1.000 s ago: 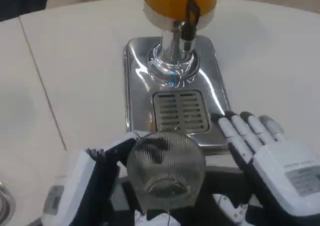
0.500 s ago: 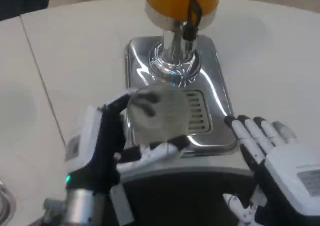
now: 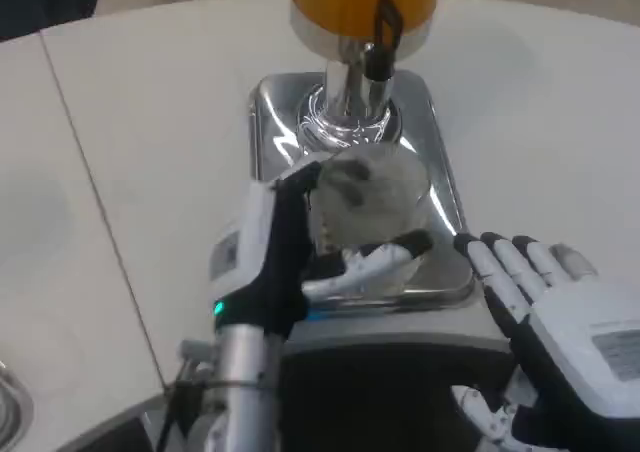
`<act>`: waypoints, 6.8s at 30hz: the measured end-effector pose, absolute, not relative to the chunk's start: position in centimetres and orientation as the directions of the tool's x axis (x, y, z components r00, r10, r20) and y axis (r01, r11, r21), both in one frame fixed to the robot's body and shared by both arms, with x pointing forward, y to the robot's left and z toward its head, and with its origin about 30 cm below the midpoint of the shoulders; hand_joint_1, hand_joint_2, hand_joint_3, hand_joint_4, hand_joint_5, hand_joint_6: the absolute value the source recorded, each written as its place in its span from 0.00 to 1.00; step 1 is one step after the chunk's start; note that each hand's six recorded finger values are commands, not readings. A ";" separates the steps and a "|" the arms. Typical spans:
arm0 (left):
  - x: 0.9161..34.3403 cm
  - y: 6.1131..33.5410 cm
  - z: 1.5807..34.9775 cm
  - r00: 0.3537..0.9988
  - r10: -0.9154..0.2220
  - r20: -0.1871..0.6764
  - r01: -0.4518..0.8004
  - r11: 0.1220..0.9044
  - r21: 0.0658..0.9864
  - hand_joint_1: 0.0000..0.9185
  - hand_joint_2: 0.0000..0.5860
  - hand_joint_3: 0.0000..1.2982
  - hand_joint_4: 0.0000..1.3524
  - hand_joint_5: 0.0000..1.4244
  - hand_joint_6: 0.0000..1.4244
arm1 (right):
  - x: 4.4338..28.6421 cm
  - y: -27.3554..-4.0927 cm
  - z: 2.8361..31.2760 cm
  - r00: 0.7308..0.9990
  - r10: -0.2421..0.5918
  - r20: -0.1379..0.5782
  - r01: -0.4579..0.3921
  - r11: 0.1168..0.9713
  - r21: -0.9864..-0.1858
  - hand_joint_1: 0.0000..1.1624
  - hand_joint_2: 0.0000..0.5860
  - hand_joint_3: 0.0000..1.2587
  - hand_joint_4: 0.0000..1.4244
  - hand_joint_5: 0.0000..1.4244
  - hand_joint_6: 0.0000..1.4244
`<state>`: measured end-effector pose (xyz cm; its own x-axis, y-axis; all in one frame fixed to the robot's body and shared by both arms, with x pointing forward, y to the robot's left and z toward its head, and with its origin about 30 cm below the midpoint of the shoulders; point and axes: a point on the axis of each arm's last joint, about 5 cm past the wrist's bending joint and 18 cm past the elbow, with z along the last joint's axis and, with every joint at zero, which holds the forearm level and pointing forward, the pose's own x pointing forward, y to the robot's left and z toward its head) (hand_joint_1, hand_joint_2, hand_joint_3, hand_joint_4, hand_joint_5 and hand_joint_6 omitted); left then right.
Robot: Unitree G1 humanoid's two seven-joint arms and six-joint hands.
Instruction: Grasp the cup under the faucet to collect the drink, then remove the cup.
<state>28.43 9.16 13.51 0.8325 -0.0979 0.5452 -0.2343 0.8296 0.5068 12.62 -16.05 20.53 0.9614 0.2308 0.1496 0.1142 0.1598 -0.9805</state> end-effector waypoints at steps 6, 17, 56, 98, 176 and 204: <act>30.9 9.4 13.7 0.840 -0.102 0.533 -0.270 0.774 0.573 0.69 0.09 0.91 0.85 1.00 1.00 | 12.8 -15.8 20.7 0.960 0.239 0.146 0.109 0.160 -0.981 0.31 0.86 0.00 0.00 0.00 0.00; 32.5 9.3 14.2 0.848 -0.037 0.529 -0.309 0.776 0.550 0.67 0.14 0.80 0.84 0.99 1.00 | 12.9 -15.8 20.8 0.965 0.225 0.137 0.102 0.161 -0.982 0.31 0.86 0.00 0.00 0.00 0.00; 31.2 13.8 14.0 0.826 -0.078 0.559 -0.312 0.762 0.567 0.47 0.08 0.12 0.10 0.40 0.49 | 14.5 -15.7 20.4 0.954 0.265 0.138 0.075 0.235 -0.969 0.28 0.86 0.00 0.00 0.00 0.00; 14.3 22.8 15.9 0.956 -0.088 0.281 -0.249 0.264 0.932 0.00 0.00 0.00 0.00 0.00 0.00 | 19.9 -11.2 25.5 0.850 0.141 0.507 0.161 0.847 -0.507 0.30 0.86 0.00 0.00 0.00 0.01; 18.6 18.4 14.0 0.923 0.019 0.385 -0.355 0.432 0.829 0.00 0.18 0.00 0.00 0.00 0.03 | 21.5 -7.9 31.2 0.831 0.498 0.249 -0.001 0.448 -0.894 0.14 0.82 0.00 0.00 0.00 0.02; 21.4 17.1 14.2 0.921 -0.007 0.389 -0.343 0.456 0.821 0.00 0.15 0.00 0.00 0.00 0.02 | 19.6 -10.5 27.7 0.903 0.214 0.374 0.089 0.756 -0.648 0.25 0.88 0.00 0.00 0.00 0.00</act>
<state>21.44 17.13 14.20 0.9214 -0.0075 0.3885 -0.3426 0.4561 0.8213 19.56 -10.51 27.73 0.9026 0.2139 0.3737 0.0891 0.7563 -0.6481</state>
